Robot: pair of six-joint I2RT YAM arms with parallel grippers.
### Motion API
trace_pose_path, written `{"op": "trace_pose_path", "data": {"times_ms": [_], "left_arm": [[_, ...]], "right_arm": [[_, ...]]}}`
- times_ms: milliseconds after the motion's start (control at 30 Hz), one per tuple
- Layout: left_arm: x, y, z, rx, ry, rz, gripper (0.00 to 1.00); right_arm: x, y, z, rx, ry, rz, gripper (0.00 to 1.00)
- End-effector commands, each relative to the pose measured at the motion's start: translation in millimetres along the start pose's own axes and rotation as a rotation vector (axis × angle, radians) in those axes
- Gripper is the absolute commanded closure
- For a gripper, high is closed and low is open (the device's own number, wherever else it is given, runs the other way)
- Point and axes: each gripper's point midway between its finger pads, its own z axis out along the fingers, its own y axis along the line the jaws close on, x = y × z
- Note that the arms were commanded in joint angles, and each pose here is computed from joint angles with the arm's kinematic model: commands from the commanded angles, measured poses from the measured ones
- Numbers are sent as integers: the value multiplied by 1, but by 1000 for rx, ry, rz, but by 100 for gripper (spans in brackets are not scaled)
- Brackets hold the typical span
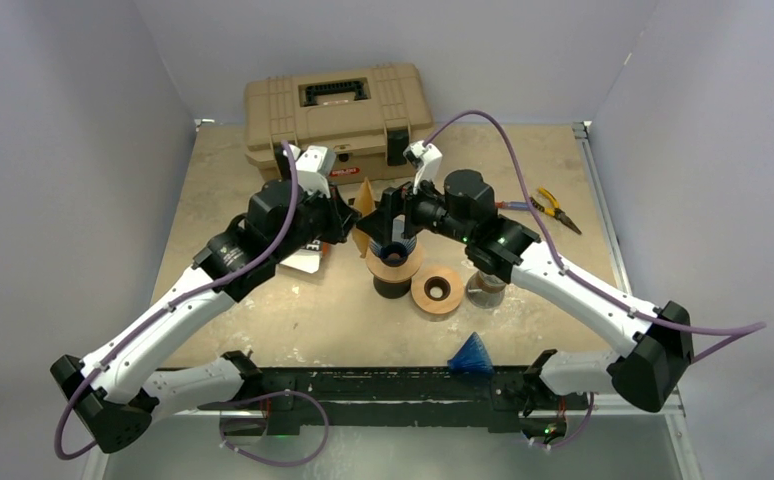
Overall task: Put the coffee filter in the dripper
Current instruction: Place the coffee filter in the coffee dripper.
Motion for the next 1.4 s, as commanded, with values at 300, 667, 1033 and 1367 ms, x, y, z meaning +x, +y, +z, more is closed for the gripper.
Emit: {"op": "trace_pose_path", "data": {"times_ms": [300, 667, 1033, 1367], "left_arm": [[-19, -13, -15, 56, -76, -28, 100], [-30, -4, -26, 6, -123, -7, 100], [-25, 7, -25, -50, -102, 23, 100], [-27, -8, -16, 23, -102, 11, 100]], "right_arm": [[-31, -33, -14, 258, -49, -91, 9], [-29, -51, -24, 358, -29, -127, 12], [-34, -63, -37, 443, -30, -155, 11], [-43, -29, -26, 269, -55, -122, 7]]}}
